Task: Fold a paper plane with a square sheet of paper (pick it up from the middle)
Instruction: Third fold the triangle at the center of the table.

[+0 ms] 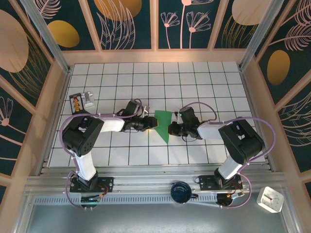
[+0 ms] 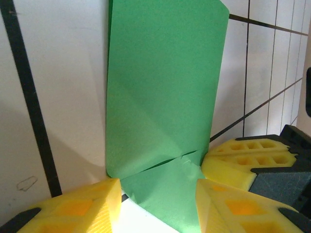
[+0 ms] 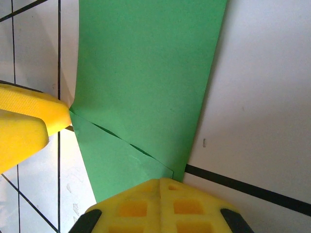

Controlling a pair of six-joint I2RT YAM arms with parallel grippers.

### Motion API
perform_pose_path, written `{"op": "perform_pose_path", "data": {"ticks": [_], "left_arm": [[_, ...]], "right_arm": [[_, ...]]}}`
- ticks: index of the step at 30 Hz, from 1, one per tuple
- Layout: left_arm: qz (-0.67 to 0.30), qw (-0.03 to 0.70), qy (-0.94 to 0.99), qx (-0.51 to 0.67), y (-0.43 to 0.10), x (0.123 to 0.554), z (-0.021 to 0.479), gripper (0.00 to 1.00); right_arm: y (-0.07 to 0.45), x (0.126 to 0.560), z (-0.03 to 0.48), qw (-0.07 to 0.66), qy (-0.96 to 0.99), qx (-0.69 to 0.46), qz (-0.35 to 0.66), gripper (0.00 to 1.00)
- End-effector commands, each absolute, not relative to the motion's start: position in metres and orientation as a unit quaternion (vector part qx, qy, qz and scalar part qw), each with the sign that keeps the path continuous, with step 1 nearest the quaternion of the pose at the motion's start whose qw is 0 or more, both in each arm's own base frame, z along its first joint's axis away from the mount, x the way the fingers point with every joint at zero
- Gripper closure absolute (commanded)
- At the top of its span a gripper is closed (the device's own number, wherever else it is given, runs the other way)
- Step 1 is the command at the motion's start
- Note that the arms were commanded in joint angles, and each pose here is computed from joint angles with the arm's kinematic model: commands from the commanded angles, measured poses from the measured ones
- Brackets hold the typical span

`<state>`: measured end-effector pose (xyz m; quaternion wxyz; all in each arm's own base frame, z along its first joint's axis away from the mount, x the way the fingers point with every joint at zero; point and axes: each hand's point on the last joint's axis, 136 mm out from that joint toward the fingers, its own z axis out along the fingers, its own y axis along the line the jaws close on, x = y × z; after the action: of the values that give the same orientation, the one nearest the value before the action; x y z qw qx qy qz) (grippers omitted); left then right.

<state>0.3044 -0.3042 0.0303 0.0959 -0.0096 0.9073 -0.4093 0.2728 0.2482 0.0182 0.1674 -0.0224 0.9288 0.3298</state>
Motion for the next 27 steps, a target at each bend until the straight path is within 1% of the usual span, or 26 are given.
{"op": "perform_pose_path", "data": {"ticks": [1,10,20,27], "left_arm": [[-0.408,0.079,0.909,-0.021,-0.307,0.303,0.025,0.56],[-0.37,0.111,0.92,-0.067,-0.288,0.308,0.024,0.55],[-0.371,0.076,0.923,-0.068,-0.299,0.305,0.015,0.54],[-0.415,0.067,0.904,-0.076,-0.313,0.308,0.028,0.54]], "right_arm": [[0.239,0.262,0.001,0.144,0.938,-0.014,0.316,0.97],[0.238,0.263,0.002,0.145,0.938,-0.014,0.315,0.97],[0.238,0.263,0.001,0.144,0.937,-0.016,0.317,0.97],[0.238,0.262,0.002,0.144,0.936,-0.018,0.32,0.97]]}}
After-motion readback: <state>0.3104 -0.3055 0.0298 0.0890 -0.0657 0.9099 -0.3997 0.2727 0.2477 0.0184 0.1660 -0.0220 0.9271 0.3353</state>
